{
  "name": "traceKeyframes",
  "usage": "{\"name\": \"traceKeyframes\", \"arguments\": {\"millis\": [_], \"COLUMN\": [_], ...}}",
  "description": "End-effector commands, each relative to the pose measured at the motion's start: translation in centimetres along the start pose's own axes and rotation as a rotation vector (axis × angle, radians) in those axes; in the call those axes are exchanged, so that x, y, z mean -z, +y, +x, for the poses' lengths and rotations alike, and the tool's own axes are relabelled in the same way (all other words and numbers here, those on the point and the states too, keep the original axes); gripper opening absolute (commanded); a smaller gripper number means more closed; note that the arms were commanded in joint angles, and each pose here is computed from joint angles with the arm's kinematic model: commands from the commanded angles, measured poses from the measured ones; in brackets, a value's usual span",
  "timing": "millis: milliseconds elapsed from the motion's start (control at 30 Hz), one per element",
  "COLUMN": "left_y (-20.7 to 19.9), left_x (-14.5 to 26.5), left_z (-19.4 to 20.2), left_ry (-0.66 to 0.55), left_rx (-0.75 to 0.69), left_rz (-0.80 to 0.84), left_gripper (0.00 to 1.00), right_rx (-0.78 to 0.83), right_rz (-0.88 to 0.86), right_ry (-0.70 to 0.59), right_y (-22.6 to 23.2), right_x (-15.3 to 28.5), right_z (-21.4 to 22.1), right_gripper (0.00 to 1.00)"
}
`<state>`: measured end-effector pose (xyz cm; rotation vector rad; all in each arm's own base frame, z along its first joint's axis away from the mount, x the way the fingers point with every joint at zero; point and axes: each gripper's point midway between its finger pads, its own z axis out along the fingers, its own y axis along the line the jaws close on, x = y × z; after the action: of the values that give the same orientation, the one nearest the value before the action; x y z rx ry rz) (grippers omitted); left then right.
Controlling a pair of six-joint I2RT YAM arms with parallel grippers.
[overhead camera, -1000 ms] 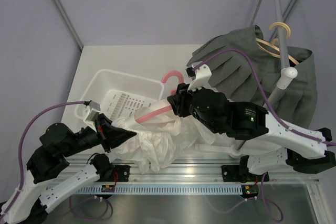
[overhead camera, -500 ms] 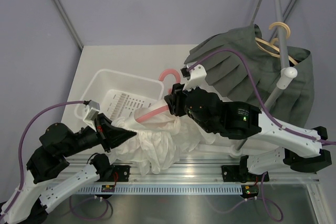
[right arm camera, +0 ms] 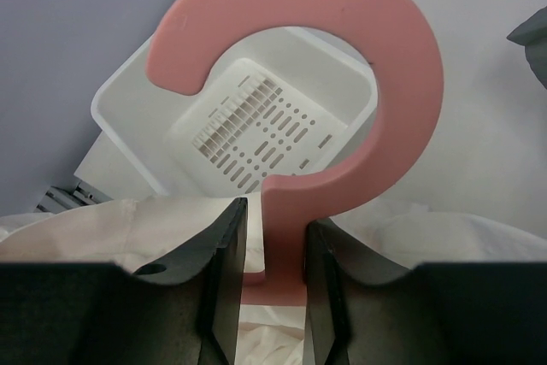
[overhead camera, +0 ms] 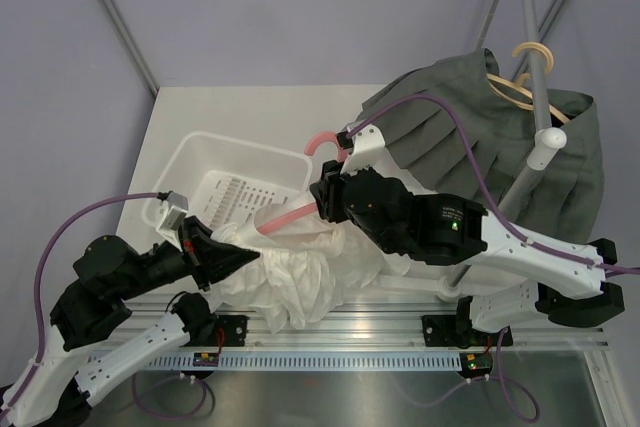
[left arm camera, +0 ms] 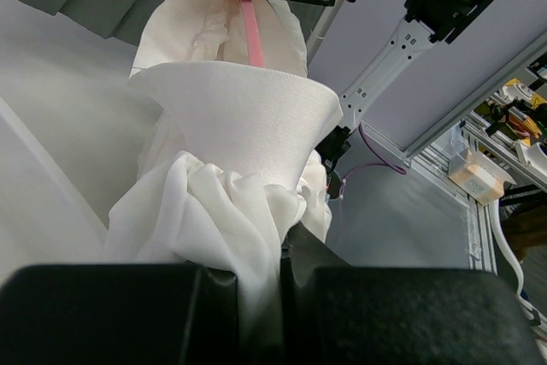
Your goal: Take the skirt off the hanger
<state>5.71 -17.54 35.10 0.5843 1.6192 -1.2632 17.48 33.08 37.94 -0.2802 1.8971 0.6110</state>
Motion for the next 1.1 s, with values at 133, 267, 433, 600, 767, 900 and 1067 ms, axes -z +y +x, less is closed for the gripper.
{"name": "traceKeyframes", "arguments": {"millis": [133, 267, 433, 600, 767, 900, 1067], "left_y": [-3.3, -3.6, -3.6, -3.4, -2.4, -1.6, -1.1], "left_x": [0.4, 0.2, 0.2, 0.3, 0.4, 0.1, 0.2], "left_z": [-3.6, -3.5, -2.9, -1.5, 0.0, 1.3, 1.9], "left_ry": [-0.144, -0.132, -0.079, -0.029, 0.002, 0.035, 0.053], "left_rx": [-0.066, -0.065, -0.07, -0.072, -0.048, -0.016, -0.008], "left_rz": [0.147, 0.17, 0.167, 0.172, 0.138, 0.118, 0.096], "left_gripper": [0.0, 0.01, 0.66, 0.81, 0.82, 0.82, 0.77], "right_rx": [-0.039, -0.029, -0.061, -0.065, -0.079, -0.091, -0.093], "right_rz": [-0.037, -0.029, 0.007, 0.032, 0.042, 0.06, 0.074], "right_ry": [-0.025, -0.017, -0.051, -0.08, -0.101, -0.136, -0.158], "right_y": [1.2, 1.3, 0.1, -1.2, -2.1, -3.1, -4.1], "right_x": [0.2, 0.0, 0.9, 2.4, 3.5, 4.6, 5.5], "right_z": [-0.9, -0.8, -2.0, -3.7, -4.9, -6.3, -7.1], "right_gripper": [0.36, 0.0, 0.0, 0.0, 0.0, 0.0, 0.0]}}
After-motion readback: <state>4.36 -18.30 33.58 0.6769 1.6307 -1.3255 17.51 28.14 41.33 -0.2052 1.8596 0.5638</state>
